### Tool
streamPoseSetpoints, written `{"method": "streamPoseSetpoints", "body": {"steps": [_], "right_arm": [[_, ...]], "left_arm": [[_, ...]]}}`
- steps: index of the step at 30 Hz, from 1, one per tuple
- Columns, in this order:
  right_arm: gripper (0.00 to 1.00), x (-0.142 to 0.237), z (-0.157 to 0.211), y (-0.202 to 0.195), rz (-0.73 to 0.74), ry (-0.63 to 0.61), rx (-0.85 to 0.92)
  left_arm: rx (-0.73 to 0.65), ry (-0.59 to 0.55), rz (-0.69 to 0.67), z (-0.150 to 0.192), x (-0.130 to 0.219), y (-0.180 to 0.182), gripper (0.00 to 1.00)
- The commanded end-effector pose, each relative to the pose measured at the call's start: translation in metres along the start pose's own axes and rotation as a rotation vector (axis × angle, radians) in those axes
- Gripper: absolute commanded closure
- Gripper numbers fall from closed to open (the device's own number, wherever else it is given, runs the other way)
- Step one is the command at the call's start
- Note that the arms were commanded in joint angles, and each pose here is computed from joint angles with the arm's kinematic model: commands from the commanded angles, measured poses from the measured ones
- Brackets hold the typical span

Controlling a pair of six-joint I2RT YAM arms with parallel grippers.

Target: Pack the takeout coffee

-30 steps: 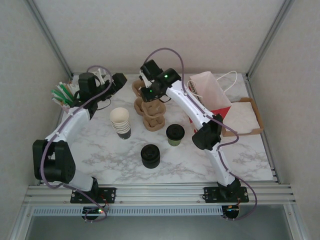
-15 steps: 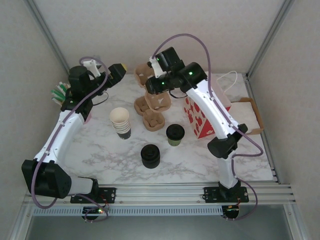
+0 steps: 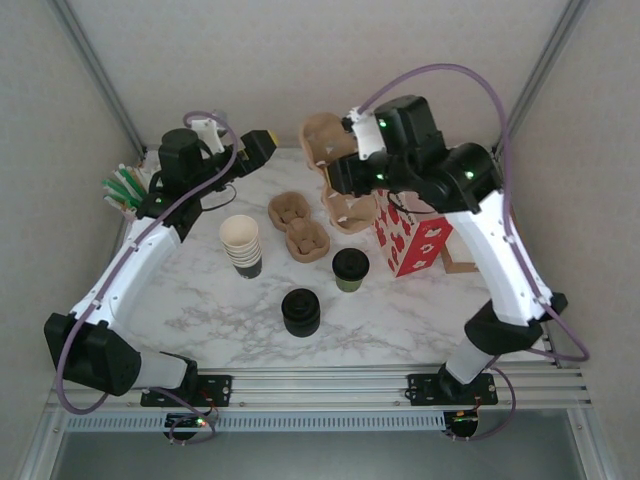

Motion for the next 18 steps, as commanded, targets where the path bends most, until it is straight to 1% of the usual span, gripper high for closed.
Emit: {"method": "streamPoseSetpoints", "body": {"steps": [1,8,12,18], "right_arm": [[0.67,0.024,-0.004,-0.014,0.059,-0.068,-0.013],[0.67,0.066,0.004,-0.040,0.162,-0.139,-0.028],[0.67,0.080,0.008,-0.057,0.233,-0.160,-0.047],[0.67,0.093,0.015,-0.088,0.362,-0.166,-0.079]], "left_arm": [[-0.025,-0.008,0.011,-0.004,-0.006,-0.013,0.00],[-0.041,0.043,0.048,0.009,-0.023,-0.036,0.00],[-0.052,0.082,0.085,0.020,-0.035,-0.054,0.00],[-0.068,0.161,0.158,0.049,-0.056,-0.088,0.01]]}}
Point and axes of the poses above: each hand's point on the last joint's axis, 136 mm out from that joint toward the fingers, its own x axis back along the fingers, its own y axis along the line the jaws close on, z = x × y, the point moved 4 cm from there along x, back along the fingers, and after that the axes turned 6 degrees about -x, right-handed, at the moved point
